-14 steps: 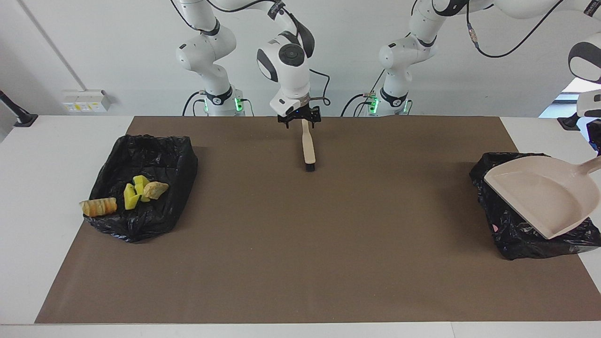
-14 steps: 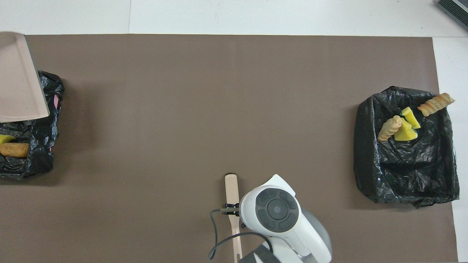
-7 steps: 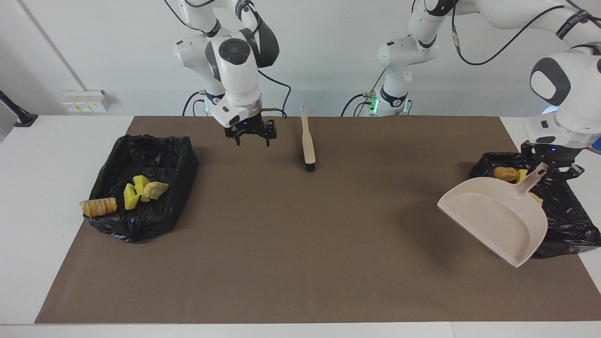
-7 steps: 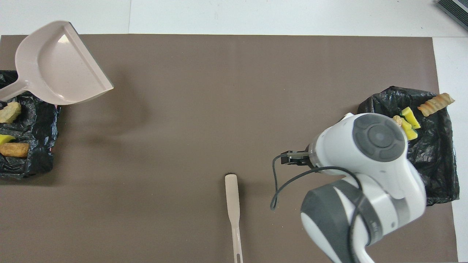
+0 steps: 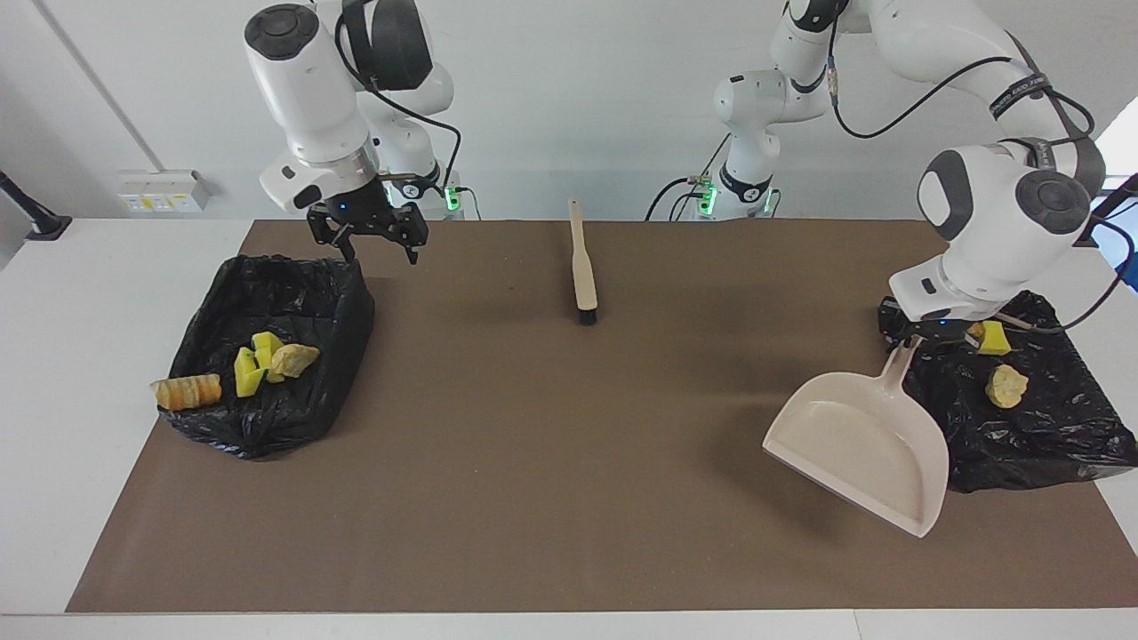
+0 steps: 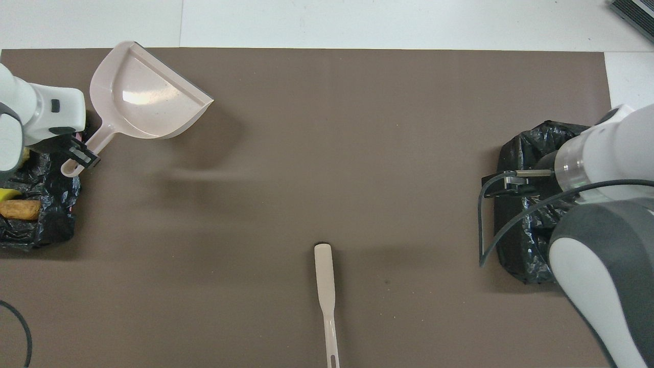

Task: Sweep and dump trash in bin

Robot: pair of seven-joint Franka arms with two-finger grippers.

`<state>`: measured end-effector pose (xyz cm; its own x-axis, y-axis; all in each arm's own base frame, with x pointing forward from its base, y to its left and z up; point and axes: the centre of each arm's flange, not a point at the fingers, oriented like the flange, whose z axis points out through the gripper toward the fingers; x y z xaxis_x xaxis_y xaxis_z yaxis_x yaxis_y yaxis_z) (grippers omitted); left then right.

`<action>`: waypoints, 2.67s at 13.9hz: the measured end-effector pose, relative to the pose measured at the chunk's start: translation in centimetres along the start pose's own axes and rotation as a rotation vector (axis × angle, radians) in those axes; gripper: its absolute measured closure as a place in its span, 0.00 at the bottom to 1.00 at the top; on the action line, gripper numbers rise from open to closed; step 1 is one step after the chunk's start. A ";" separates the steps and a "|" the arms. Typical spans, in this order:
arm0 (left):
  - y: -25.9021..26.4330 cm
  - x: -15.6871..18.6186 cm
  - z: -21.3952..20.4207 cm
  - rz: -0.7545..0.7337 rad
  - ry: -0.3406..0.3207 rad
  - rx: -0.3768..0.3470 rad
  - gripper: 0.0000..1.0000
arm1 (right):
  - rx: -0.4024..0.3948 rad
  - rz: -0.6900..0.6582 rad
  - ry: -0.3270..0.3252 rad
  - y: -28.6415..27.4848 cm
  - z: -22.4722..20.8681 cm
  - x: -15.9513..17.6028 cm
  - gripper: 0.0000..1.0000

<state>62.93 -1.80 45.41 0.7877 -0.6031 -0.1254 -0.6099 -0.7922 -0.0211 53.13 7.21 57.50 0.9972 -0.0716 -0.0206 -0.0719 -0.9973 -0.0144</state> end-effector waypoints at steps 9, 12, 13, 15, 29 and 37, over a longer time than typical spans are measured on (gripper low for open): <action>19.3 9.3 0.9 -0.386 -0.005 -0.079 0.68 | 0.005 -0.010 -0.039 4.9 -9.8 -4.2 0.00; 25.9 11.7 2.0 -0.432 0.002 -0.111 0.68 | 0.006 -0.036 -0.037 6.3 -9.8 -4.2 0.00; 27.8 12.4 2.2 -0.447 0.010 -0.133 0.68 | 0.007 -0.058 -0.038 7.4 -9.6 -3.8 0.00; 31.4 13.7 3.1 -0.486 0.023 -0.152 0.68 | 0.010 -0.073 -0.026 10.1 -9.1 -3.1 0.00; 24.9 15.3 -0.7 -0.712 0.141 -0.161 0.00 | -0.043 -0.075 -0.019 11.2 -8.5 -0.9 0.00; 6.2 4.8 -5.4 -0.529 0.148 -0.141 0.00 | -0.041 -0.077 -0.017 11.1 -8.6 -0.9 0.00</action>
<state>63.44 -10.09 50.04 0.9928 -0.1194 0.0067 -0.1195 -0.9886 0.0910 51.63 -3.94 65.95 0.9993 0.0055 -0.0378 0.0064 -0.9997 0.0239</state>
